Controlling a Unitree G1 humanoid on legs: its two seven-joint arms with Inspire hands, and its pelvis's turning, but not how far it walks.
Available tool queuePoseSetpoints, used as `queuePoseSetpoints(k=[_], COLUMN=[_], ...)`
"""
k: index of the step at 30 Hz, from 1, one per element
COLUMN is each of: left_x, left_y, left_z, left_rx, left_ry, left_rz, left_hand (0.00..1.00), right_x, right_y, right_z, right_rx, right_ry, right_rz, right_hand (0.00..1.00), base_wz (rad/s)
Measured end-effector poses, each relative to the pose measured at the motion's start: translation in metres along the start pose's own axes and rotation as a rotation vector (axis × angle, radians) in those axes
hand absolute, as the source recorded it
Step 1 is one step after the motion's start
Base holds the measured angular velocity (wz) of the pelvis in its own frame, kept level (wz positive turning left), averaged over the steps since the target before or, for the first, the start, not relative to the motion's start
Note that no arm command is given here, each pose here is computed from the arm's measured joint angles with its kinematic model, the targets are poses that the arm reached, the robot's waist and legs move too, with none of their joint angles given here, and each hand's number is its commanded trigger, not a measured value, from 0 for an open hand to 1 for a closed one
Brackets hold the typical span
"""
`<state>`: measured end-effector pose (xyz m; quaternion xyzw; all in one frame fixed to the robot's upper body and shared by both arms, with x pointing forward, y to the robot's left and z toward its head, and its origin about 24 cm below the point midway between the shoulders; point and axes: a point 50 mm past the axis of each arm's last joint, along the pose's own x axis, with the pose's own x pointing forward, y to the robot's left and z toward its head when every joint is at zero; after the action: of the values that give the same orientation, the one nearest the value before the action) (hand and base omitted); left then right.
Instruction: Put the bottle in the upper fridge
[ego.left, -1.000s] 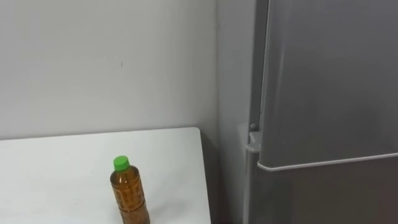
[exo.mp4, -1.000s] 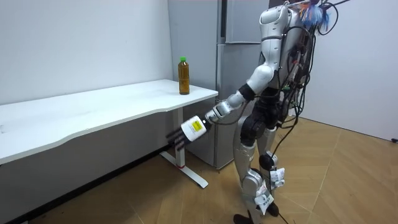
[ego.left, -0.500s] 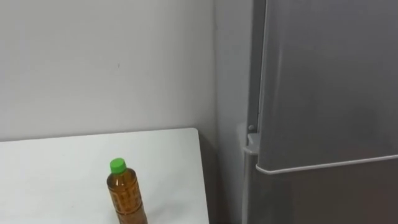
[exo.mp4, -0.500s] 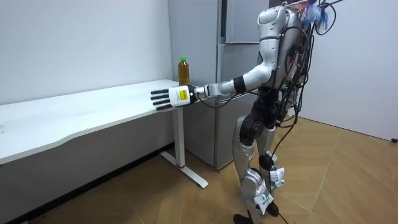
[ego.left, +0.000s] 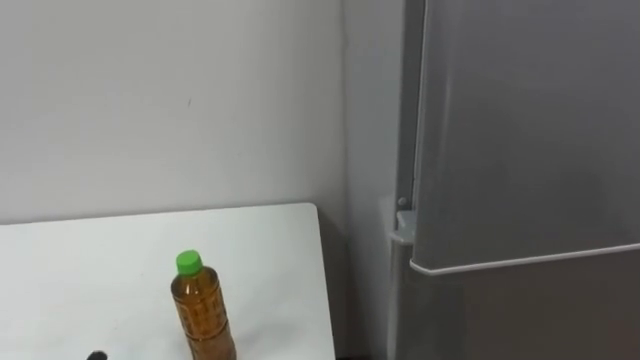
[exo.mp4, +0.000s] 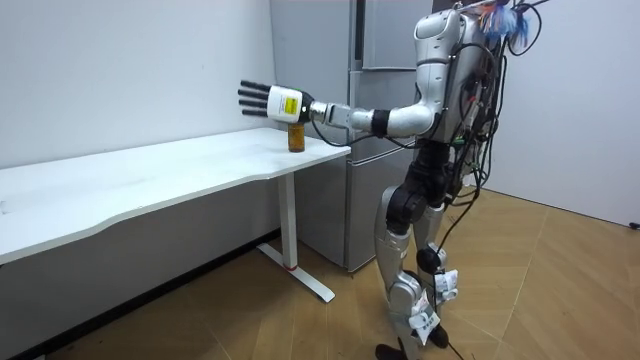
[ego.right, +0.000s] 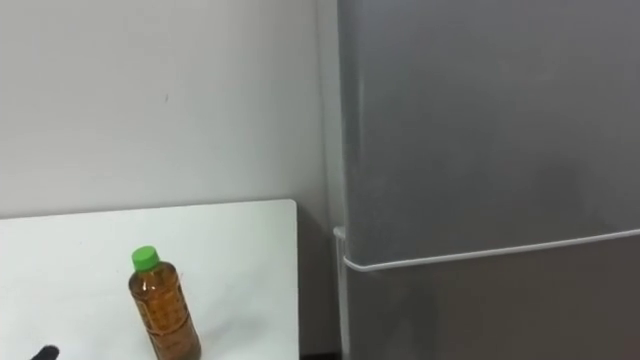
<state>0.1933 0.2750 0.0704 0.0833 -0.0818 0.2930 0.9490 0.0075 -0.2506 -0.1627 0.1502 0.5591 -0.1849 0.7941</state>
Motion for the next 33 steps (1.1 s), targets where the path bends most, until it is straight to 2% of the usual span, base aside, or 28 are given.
queuePoseSetpoints(k=[7,11,18,22,26,33], left_x=[0.01,0.016,0.009,0.01,0.006,-0.002], left_y=[-0.018,-0.039,-0.068,-0.079,-0.097,-0.117], left_z=[0.032,0.044,0.069,0.077,0.082,0.087], left_rx=[-0.131,-0.22,-0.399,-0.409,-0.421,-0.534], left_ry=[-0.12,-0.152,-0.211,-0.243,-0.242,-0.206], left_rz=[-0.09,-0.206,-0.433,-0.518,-0.635,-0.796], left_hand=[0.0,0.0,0.0,0.0,0.0,0.0], right_x=[0.002,0.004,0.005,0.005,0.007,0.009], right_y=[0.005,0.009,0.012,0.013,0.015,0.02], right_z=[0.002,0.008,0.008,0.01,0.012,0.017], right_rx=[0.004,-0.002,-0.014,-0.025,-0.032,-0.037], right_ry=[-0.004,-0.017,-0.014,-0.015,-0.01,-0.007], right_rz=[0.012,0.021,0.031,0.036,0.039,0.05], right_hand=[0.0,0.0,0.0,0.0,0.0,0.0], base_wz=[0.06,0.0,-0.03,0.0,0.0,-0.08])
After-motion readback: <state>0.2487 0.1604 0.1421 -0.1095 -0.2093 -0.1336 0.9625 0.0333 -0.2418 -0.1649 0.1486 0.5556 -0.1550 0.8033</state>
